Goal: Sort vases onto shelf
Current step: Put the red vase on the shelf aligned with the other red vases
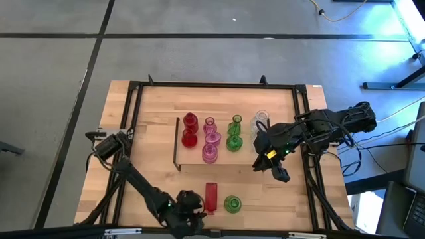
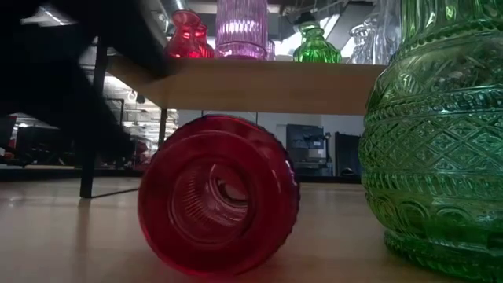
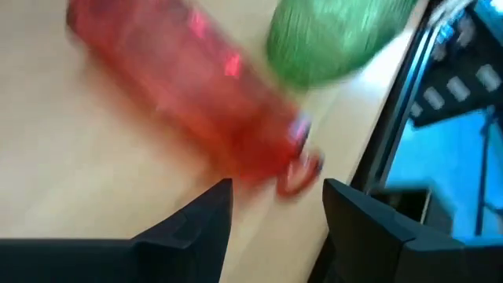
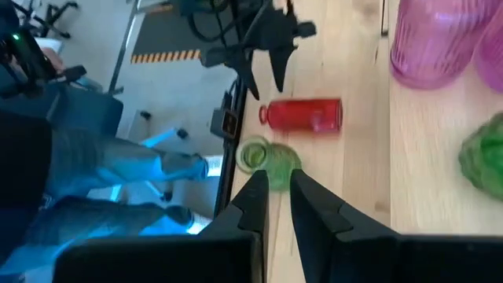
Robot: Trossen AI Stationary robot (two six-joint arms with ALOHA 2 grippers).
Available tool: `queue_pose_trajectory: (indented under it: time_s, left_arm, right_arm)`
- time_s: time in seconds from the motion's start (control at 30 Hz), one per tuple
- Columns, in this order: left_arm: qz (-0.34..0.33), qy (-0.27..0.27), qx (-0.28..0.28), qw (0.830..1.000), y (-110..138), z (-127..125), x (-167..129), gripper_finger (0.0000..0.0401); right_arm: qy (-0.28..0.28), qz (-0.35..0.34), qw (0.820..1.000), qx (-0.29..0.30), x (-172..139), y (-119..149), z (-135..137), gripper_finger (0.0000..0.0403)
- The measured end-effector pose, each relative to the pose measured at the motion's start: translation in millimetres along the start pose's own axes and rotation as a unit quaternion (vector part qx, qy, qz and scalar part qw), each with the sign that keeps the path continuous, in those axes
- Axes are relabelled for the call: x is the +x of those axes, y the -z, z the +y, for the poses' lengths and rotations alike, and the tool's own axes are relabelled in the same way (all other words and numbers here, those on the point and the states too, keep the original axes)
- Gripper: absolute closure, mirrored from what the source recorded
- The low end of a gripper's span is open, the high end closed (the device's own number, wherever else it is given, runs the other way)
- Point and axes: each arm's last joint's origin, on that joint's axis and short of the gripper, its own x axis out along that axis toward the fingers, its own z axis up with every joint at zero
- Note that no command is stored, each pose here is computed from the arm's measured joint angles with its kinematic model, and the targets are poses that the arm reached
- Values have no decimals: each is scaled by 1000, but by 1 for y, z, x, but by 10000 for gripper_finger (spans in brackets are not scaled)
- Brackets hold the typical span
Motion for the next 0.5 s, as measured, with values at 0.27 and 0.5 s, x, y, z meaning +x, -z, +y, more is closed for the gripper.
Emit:
queue_pose_trajectory:
  time_s: [0.27,0.5]
  left_arm:
    - [51,23,-3,998,-11,-3,7,209]
    - [58,17,-60,996,-13,-2,8,209]
  right_arm:
    - [11,30,999,-7,-1,6,-2,363]
    - [11,29,999,-17,-1,6,-2,363]
